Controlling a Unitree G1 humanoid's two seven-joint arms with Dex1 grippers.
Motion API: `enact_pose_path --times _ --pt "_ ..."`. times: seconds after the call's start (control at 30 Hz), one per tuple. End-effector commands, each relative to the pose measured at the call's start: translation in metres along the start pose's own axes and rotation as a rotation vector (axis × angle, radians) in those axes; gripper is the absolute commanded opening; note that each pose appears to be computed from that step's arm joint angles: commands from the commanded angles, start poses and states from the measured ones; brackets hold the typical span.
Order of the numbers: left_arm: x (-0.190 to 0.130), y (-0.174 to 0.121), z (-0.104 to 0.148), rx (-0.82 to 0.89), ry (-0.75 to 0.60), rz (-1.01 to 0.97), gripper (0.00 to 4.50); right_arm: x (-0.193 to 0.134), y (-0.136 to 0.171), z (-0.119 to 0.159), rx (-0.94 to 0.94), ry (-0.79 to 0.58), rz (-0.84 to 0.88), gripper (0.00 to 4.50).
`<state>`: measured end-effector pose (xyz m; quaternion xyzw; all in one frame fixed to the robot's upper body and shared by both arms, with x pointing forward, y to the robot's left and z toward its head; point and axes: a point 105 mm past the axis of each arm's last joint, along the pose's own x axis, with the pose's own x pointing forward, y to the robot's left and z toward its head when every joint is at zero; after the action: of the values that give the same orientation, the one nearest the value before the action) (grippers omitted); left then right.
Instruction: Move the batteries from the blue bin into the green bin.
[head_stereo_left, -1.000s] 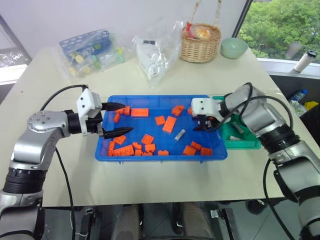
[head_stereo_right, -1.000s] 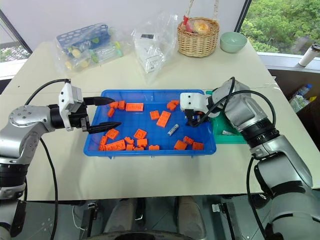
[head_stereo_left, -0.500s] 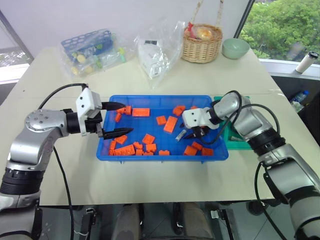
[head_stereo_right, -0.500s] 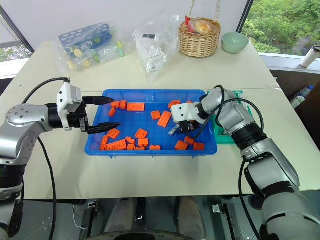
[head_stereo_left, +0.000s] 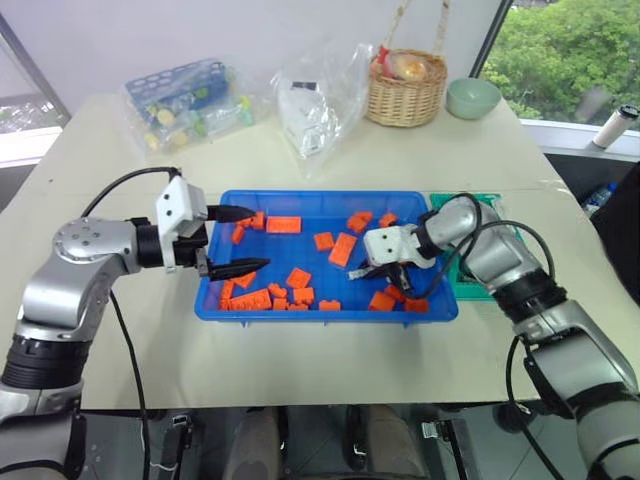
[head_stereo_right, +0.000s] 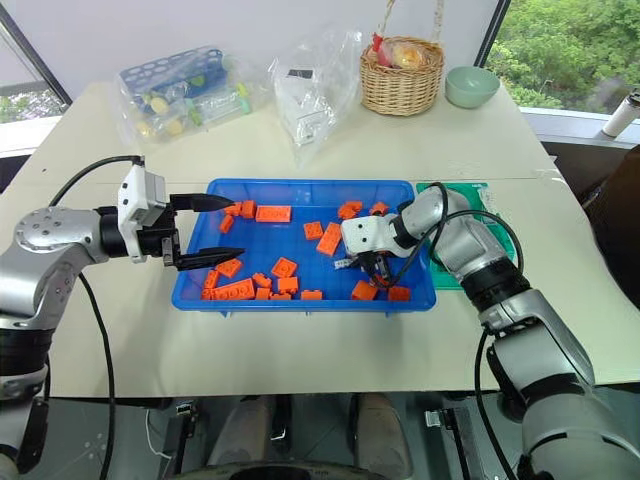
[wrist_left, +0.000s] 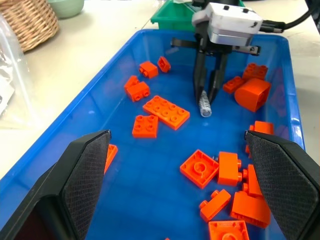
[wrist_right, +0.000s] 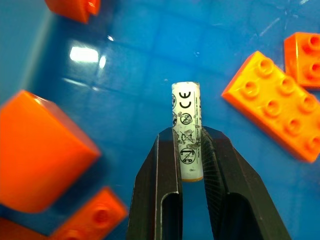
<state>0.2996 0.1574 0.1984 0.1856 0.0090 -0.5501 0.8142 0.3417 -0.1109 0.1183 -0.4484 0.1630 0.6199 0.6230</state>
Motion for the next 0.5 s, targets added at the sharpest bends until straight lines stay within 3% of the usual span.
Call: enact_pose_path --times 0.03,0.2,0.3,0.5 --pt "0.002 -0.003 0.016 0.027 -0.053 -0.025 4.50 -0.031 -0.010 0.017 0.153 -0.100 -0.144 0.05" --pt "0.003 -0.004 0.018 0.000 -0.072 -0.048 4.50 -0.114 -0.024 0.016 0.422 -0.195 -0.501 0.05" --pt "0.003 -0.002 0.019 -0.014 -0.081 -0.064 4.50 -0.151 -0.010 -0.010 0.533 -0.117 -0.653 0.05" --pt "0.007 0.005 0.020 -0.021 -0.090 -0.084 4.50 -0.174 0.025 -0.055 0.717 0.027 -0.794 0.05"
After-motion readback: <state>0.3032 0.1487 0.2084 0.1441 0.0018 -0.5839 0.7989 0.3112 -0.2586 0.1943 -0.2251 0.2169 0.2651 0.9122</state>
